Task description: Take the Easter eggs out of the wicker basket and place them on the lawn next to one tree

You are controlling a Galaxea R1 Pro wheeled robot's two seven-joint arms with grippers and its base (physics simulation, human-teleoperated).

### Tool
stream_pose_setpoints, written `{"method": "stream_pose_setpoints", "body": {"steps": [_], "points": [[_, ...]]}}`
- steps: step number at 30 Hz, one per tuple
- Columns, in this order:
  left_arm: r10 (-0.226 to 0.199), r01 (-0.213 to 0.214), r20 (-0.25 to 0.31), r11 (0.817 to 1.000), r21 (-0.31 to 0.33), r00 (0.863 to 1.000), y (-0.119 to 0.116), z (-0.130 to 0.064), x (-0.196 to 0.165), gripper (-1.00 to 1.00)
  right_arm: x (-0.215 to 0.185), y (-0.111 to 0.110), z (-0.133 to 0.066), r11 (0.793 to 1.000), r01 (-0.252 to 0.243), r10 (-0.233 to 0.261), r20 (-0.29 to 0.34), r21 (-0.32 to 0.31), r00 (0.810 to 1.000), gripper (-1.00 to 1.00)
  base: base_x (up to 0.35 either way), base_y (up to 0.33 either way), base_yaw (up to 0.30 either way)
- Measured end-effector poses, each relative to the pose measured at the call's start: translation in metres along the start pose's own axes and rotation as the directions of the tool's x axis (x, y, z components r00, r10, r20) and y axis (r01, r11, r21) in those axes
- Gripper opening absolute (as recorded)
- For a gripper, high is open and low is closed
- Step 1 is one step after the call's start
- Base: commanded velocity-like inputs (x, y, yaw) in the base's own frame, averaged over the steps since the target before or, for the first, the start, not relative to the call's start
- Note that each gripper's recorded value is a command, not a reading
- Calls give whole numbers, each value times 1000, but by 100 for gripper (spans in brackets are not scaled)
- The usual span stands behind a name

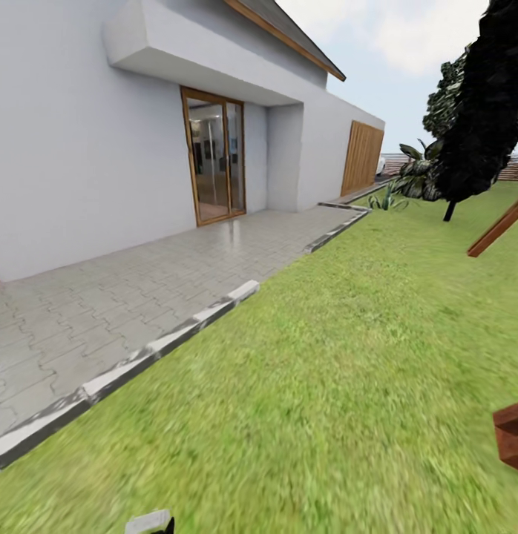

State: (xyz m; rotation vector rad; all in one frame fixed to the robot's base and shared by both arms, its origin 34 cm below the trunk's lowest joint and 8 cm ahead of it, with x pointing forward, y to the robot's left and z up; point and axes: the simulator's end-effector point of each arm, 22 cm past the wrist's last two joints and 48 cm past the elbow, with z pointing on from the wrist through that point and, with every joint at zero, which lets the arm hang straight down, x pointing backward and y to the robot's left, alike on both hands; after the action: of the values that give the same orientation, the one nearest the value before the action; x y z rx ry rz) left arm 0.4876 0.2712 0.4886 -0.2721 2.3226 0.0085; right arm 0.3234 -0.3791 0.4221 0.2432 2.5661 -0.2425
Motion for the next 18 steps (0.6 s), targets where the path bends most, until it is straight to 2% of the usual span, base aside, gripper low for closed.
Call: {"method": "stream_pose_setpoints", "body": {"steps": [18], "points": [[0, 0, 0, 1000, 1, 1000, -1, 0, 0, 100, -2, -2, 1, 1000, -4, 4, 4, 2, 1000, 100, 330, 116, -290]]}}
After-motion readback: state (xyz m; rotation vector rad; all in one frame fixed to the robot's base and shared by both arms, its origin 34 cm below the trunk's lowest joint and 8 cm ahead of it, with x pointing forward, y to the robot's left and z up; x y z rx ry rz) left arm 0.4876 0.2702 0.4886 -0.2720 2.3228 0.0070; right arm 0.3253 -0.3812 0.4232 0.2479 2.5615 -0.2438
